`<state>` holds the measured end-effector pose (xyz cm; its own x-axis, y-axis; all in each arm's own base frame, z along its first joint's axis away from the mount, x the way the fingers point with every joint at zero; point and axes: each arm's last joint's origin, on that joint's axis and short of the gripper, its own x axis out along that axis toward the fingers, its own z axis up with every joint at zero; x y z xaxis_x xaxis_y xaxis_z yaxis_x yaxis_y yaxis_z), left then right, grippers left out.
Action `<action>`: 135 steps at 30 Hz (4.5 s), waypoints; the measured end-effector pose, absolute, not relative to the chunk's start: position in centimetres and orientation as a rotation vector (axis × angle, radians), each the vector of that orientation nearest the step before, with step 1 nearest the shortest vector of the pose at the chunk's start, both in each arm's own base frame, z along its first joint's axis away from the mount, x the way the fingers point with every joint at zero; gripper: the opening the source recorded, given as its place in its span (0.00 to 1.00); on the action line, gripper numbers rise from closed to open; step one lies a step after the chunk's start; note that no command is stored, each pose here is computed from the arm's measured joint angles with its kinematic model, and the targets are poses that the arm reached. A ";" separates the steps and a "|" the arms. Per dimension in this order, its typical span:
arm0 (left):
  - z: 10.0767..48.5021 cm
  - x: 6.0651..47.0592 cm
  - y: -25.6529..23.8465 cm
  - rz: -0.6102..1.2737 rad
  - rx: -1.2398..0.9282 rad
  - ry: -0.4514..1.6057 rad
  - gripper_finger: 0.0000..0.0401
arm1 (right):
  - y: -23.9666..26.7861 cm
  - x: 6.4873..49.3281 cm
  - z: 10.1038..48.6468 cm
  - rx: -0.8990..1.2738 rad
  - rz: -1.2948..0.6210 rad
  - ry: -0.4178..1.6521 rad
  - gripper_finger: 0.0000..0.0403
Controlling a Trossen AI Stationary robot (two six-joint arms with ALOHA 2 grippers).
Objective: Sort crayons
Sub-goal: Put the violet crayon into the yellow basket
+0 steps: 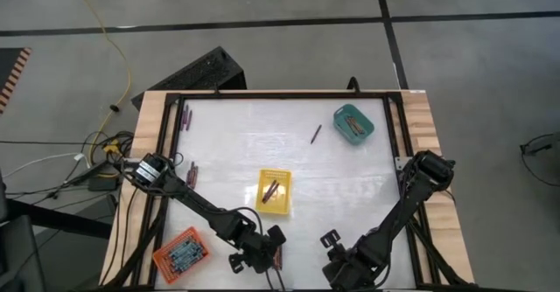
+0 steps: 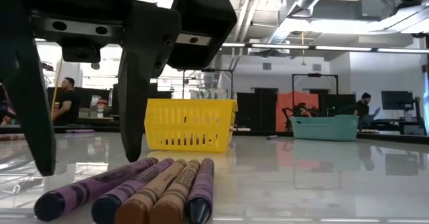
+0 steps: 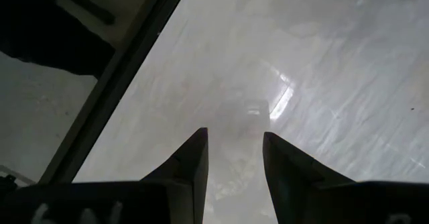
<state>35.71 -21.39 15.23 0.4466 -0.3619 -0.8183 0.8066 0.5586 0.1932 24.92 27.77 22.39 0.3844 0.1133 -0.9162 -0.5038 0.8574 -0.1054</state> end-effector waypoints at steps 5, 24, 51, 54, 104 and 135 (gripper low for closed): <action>15.0 36.0 -21.2 -0.824 0.589 0.807 0.33 | 27.8 25.0 22.4 -0.407 0.392 1.100 0.34; 13.3 35.2 -20.7 -0.823 0.547 0.985 0.24 | 27.9 24.9 22.4 -0.391 0.387 1.095 0.34; 22.3 35.9 -20.5 -0.493 0.763 1.055 0.00 | 27.9 25.0 22.5 -0.400 0.372 1.081 0.34; 23.8 36.3 -19.5 -0.392 0.823 1.005 0.00 | 27.9 24.9 22.5 -0.401 0.372 1.081 0.34; 23.1 37.8 -11.0 -0.567 1.193 1.230 0.00 | 28.3 24.7 22.5 -0.372 0.342 1.060 0.34; 19.3 40.0 -10.2 -0.779 1.403 1.212 0.03 | 29.0 24.1 22.6 -0.380 0.339 1.026 0.34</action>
